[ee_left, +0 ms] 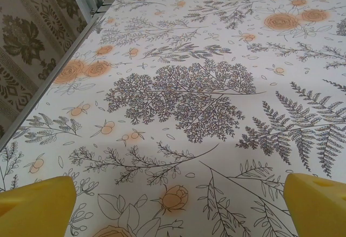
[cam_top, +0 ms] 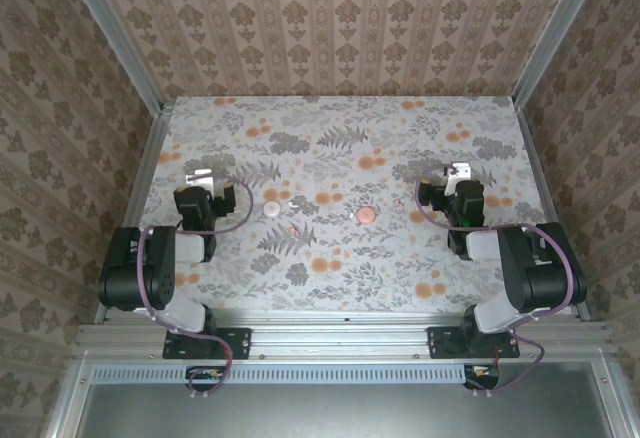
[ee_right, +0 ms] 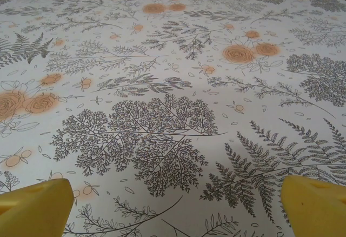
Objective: Insert wireless bluetooth earbuds into charging case
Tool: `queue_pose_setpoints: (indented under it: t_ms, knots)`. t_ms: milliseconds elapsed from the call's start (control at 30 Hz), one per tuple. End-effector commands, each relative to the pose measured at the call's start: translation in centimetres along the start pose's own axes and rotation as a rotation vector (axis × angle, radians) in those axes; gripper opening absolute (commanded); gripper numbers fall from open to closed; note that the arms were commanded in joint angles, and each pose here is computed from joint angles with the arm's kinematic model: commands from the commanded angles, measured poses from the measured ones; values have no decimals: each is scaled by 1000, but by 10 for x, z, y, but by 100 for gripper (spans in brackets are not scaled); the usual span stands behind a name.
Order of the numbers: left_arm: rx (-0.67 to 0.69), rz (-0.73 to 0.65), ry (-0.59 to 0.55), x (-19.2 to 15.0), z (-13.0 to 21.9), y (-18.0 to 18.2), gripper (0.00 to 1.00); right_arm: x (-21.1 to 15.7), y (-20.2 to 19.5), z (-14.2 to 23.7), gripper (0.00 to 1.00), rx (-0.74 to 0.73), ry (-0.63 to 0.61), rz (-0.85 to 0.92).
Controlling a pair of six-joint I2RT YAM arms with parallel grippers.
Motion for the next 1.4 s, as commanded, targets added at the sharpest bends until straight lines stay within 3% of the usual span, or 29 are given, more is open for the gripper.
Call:
queue_pose_setpoints:
  t_ms: [0,1033,1233,1367]
  knots:
    - [-2,4,-38,12,-1,1,100,8,0,-1,100,-14,-36,-3]
    - [-1,2,-40,12,-1,1,100,10,0,-1,100,-15,-35,-7]
    - [22,-45,-43,53,25,2,100,41,6,16,100,-12,21,-24]
    - [-60,11,-15,89,53,4,98,64,18,39,100,7,133,-83]
Point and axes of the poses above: each hand's point on the last joint's axis, 136 mm out from that joint toward the fingers, its own z axis back along the fingers, its own y axis along the line the jaws close on, x = y × z, the point moved 7 cm from there along z, back along the fingers, and after that the axes turned 6 degrees about -z, right-handed, at the moved point
